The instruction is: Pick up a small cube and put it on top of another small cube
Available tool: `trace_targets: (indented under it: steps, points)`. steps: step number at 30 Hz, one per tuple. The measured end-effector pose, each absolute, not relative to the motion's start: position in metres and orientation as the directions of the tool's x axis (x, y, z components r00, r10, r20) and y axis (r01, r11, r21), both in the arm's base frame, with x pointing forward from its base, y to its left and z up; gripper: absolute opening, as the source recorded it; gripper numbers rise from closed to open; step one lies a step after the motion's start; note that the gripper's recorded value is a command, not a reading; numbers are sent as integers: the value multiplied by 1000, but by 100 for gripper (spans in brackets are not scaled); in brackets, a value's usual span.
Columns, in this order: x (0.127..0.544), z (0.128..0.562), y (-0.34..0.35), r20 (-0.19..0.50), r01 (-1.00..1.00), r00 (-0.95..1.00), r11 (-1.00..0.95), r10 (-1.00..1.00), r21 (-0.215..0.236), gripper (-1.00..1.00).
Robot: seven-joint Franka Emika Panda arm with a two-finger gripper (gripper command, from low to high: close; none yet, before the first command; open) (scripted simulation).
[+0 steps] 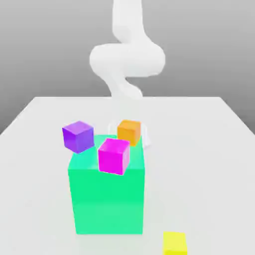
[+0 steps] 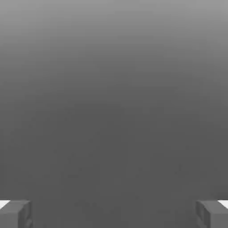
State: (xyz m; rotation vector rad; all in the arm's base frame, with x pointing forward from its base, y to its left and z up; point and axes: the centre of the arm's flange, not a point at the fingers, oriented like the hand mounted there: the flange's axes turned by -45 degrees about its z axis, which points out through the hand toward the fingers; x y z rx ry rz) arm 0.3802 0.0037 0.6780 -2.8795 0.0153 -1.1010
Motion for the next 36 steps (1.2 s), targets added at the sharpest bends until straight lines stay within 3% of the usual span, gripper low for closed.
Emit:
trace_targets:
  steps: [7, 14, 20, 26, 29, 32, 33, 36]
  points:
    - [459, 569, 28, 497, 27, 866, -987, -57, -160, 0]
    - [503, 448, 62, 316, -4, 947, -982, -65, -189, 0]
    - [513, 340, 94, 167, -35, 984, -988, -61, -151, 0]
    - [504, 237, 104, 44, -77, 996, -995, -80, -57, 0]
    - [497, 191, 106, 7, -84, 996, -996, -84, -9, 0]
    - [496, 149, 107, 2, -84, 996, -996, -84, 0, 0]
    - [495, 137, 107, 1, -85, 996, -996, -85, 0, -100]
    - [495, 137, 107, 1, -85, 996, -996, -85, 0, -100]
